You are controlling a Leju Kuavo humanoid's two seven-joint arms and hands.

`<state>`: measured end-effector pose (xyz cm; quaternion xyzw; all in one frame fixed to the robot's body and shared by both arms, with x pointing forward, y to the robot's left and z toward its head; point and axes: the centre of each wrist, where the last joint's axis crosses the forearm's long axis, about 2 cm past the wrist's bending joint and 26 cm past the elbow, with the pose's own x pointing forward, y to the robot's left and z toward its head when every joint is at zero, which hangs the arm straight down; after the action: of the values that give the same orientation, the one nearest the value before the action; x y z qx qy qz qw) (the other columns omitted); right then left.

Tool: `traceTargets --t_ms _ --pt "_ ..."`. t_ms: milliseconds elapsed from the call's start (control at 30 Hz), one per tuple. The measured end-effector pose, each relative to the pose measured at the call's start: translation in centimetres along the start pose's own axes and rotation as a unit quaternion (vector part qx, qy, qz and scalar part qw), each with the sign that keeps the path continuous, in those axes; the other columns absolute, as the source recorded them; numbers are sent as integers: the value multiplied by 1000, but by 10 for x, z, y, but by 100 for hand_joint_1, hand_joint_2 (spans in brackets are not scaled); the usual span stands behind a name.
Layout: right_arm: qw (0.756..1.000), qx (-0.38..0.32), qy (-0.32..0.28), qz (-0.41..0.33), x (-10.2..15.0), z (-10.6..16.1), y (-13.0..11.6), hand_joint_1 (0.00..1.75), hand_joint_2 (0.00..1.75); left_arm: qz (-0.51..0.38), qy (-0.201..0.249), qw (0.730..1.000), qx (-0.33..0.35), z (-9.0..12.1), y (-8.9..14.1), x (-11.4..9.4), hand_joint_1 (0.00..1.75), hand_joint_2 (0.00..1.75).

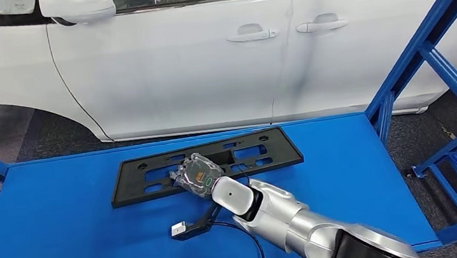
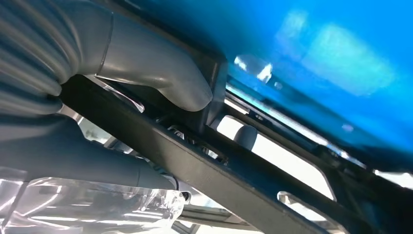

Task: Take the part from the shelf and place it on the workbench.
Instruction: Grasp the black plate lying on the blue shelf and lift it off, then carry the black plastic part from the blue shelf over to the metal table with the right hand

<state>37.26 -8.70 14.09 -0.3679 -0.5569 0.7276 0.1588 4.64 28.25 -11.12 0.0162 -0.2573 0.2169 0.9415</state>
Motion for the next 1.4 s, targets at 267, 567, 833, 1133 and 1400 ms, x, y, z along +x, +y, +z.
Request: traceTargets --t_ms 267,567,833,1133,1400 --pt "991 -115 44 -54 -22 6 -22 175 175 -14 -7 1000 -11 0 0 0 0 175" --pt "833 -413 -6 -368 -75 63 -75 175 175 -7 48 999 -16 0 3 -1 0 175" --pt "517 -489 -328 -622 -83 124 -112 175 175 13 100 995 -23 1 4 -2 0 175" --pt "438 -453 -431 -646 -69 142 -131 175 175 23 111 994 -3 1 0 -1 0 175" --pt "429 -455 -449 -638 -65 145 -140 175 175 21 116 993 -1 1 -2 -2 0 175"
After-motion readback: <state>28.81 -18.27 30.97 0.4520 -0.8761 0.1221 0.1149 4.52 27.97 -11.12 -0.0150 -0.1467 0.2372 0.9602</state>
